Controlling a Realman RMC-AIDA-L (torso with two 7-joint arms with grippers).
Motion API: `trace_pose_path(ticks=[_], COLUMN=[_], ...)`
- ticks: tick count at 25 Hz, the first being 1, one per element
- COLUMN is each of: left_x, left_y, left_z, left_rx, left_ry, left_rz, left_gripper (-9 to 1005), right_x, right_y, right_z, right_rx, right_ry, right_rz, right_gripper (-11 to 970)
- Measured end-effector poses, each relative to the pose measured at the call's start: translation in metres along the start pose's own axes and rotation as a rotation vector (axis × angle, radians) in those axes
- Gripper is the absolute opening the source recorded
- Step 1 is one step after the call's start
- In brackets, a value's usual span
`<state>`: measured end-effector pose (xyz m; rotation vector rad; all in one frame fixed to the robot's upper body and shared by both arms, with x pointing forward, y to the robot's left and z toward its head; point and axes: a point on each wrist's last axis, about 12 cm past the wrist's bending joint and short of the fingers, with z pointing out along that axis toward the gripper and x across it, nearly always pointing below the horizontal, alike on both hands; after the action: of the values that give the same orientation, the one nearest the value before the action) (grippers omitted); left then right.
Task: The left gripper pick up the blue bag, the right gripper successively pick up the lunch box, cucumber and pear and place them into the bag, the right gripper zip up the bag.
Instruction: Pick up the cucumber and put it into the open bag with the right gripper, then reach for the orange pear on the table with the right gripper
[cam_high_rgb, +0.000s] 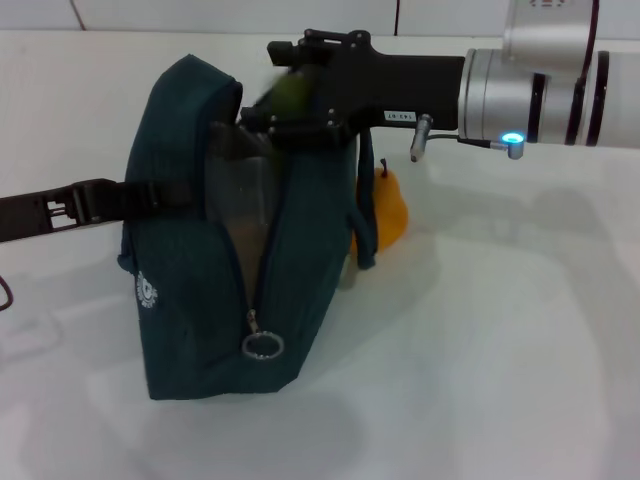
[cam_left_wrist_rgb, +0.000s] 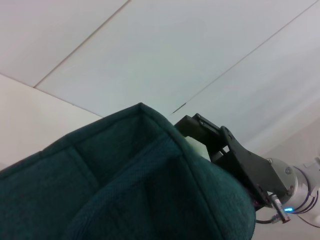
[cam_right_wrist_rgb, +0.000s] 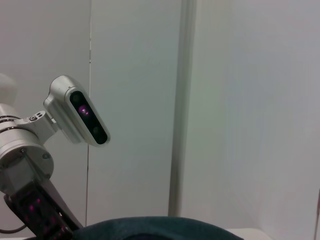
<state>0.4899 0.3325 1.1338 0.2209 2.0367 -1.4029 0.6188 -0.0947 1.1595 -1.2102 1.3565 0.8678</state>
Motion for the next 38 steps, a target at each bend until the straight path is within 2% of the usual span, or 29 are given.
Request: trace_pose_path(ticks=[6,10,14,17,21,26,32,33,38], left_x=[0.0,0.002,0.001,0.001,0.001,0.001,0.005,0.006,0.009], left_y=[0.0,0.001,0.001,0.001,0.001,0.003,0.008,0.01,0.015], left_z=[-0.001,-0.003,-0.003,-0.004,-0.004,-0.01,-0.013,-0.013,-0.014], left_rx=[-0.001,-0.005,-0.006,-0.006,-0.009,-0.023,-0.035,-0.038,-0.042], left_ry=[-0.003,-0.006,-0.007,-0.007,-0.01,-0.038,-0.062,-0.067,-0.073], left_rz=[0.0,-0.005,-0.005,-0.005,-0.005,-0.017,-0.038,-0.046,-0.065], left_gripper=[40,40,40,40,40,40,40,40,40], right_x=[-0.003,-0.009,-0.014,-0.013,0.002,0.031,0.053,0.063,0.075], right_y=[-0.001,-0.007,-0.017,-0.025,-0.026,-0.01,0.002,0.006,0.01], right_z=[-0.001,-0.006,-0.032,-0.061,-0.094,-0.117,-0.121,-0.119,-0.114], right_rx=[0.004,0.027,0.111,0.191,0.247,0.257,0.26,0.26,0.263], right_ry=[-0.008,-0.035,-0.09,-0.099,-0.086,-0.067,-0.047,-0.032,-0.001], right_rz=[-0.012,-0.022,-0.026,-0.013,0.051,0.145,0.215,0.242,0.251], right_gripper=[794,805,809,808,807,805,803,802,800])
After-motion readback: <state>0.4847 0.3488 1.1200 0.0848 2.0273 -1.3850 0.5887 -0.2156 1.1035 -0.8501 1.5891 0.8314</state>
